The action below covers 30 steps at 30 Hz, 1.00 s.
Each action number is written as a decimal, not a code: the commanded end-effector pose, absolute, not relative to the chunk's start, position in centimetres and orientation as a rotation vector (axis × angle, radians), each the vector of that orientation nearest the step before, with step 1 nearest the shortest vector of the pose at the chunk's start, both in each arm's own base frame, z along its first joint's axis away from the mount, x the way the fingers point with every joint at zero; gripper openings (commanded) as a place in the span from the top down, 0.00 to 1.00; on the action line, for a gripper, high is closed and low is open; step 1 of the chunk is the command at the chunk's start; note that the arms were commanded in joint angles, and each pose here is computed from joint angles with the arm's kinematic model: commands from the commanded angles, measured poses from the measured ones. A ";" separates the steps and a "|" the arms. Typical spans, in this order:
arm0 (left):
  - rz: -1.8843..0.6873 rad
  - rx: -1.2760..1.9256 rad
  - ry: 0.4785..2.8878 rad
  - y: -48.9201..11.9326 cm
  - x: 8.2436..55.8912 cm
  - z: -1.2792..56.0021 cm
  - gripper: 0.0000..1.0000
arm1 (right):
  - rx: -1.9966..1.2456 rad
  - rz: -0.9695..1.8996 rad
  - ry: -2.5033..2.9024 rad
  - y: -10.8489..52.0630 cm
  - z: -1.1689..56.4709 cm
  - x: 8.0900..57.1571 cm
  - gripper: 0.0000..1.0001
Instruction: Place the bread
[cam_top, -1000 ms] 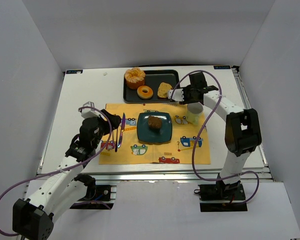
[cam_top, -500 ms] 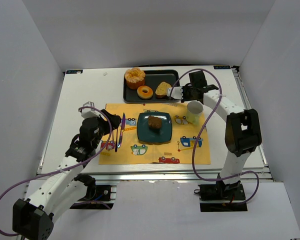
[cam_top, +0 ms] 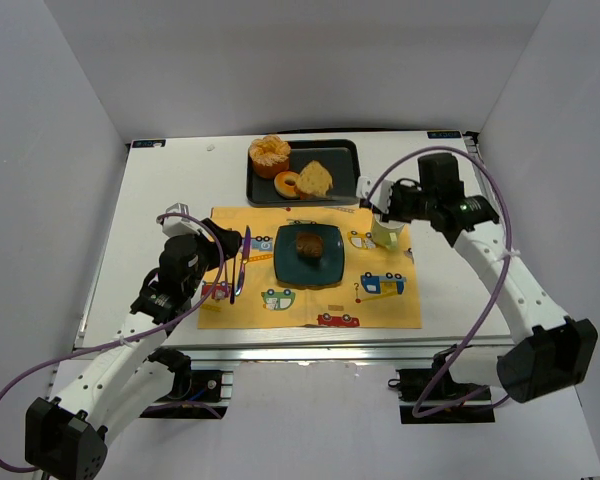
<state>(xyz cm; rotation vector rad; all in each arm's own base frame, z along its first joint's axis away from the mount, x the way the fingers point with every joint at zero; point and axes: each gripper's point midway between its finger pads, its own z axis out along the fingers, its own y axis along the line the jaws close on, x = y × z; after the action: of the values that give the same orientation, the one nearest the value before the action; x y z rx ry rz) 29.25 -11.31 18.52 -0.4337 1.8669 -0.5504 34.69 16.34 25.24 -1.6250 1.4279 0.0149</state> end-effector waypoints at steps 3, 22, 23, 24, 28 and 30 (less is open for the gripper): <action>-0.570 -0.421 1.864 -11.6 29.2 19.0 0.25 | -1.579 0.311 1.653 16.4 20.3 28.6 0.91; -0.581 -0.430 1.850 -11.5 29.0 19.3 0.25 | -1.535 0.369 1.784 15.4 16.7 25.9 0.64; -0.581 -0.430 1.850 -11.5 29.0 19.4 0.25 | -1.530 0.367 1.788 15.4 16.8 25.9 0.64; -0.582 -0.430 1.849 -11.5 29.0 19.4 0.25 | -1.526 0.368 1.791 15.4 16.9 25.8 0.63; -0.584 -0.426 1.852 -11.6 29.1 19.4 0.25 | -1.518 0.358 1.790 15.2 17.2 25.5 0.61; -0.585 -0.422 1.855 -11.7 29.1 19.4 0.25 | -1.520 0.355 1.793 15.0 17.1 25.3 0.60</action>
<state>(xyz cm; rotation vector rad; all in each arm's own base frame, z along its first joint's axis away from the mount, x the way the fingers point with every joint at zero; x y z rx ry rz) 29.01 -11.60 18.64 -0.4245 1.8708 -0.5721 25.76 14.84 16.34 -1.5373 1.8159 0.3482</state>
